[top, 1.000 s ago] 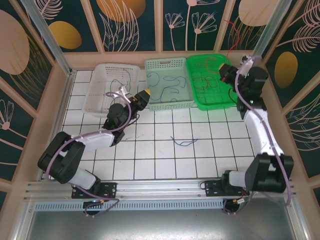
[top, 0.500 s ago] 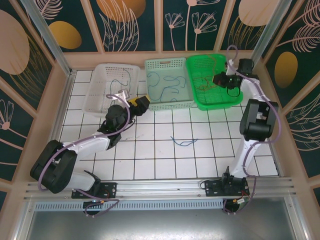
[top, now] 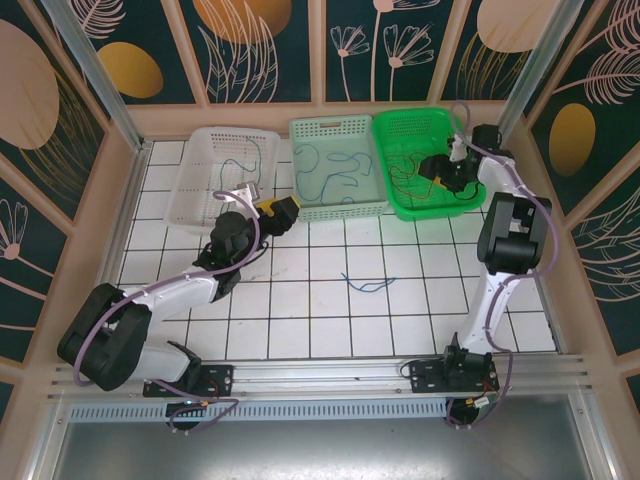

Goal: Untangle the cables

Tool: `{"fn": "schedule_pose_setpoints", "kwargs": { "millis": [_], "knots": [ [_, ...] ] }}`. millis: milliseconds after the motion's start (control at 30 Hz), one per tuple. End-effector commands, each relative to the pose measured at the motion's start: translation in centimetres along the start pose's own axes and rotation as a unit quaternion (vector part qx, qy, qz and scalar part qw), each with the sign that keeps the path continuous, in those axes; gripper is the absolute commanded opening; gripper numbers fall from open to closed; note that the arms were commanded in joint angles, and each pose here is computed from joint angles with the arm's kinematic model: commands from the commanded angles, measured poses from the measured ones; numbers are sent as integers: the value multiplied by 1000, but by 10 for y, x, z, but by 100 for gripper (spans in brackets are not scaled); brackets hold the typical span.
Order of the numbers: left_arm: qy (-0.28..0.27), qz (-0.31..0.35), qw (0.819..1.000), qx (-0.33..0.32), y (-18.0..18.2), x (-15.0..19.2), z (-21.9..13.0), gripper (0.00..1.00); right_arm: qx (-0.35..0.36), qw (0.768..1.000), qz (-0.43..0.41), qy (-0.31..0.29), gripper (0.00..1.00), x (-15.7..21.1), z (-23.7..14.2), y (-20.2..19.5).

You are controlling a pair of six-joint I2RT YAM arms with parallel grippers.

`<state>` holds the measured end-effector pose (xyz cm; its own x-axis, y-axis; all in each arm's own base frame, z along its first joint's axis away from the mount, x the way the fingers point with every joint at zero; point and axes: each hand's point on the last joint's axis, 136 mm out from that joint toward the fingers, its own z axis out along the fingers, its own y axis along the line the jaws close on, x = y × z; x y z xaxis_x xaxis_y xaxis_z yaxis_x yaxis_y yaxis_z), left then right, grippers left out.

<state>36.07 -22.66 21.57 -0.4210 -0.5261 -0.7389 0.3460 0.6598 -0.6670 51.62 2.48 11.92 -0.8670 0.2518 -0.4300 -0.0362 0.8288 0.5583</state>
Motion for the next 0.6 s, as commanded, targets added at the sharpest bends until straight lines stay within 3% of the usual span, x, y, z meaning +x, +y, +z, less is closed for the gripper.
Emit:
{"fn": "schedule_pose_setpoints", "kwargs": {
  "millis": [0,233,400,567],
  "knots": [
    [14,11,1000,-1,2,7,2,73,9,996,-45,-79,71,-36,-53,44],
    [84,46,995,10,5,38,12,73,27,989,-81,-121,77,-17,-90,89],
    [98,54,994,1,11,45,10,74,15,993,-81,-84,77,49,-89,113],
    [96,56,994,-3,12,43,8,74,54,997,-31,-49,76,115,-86,94]
  ]
}}
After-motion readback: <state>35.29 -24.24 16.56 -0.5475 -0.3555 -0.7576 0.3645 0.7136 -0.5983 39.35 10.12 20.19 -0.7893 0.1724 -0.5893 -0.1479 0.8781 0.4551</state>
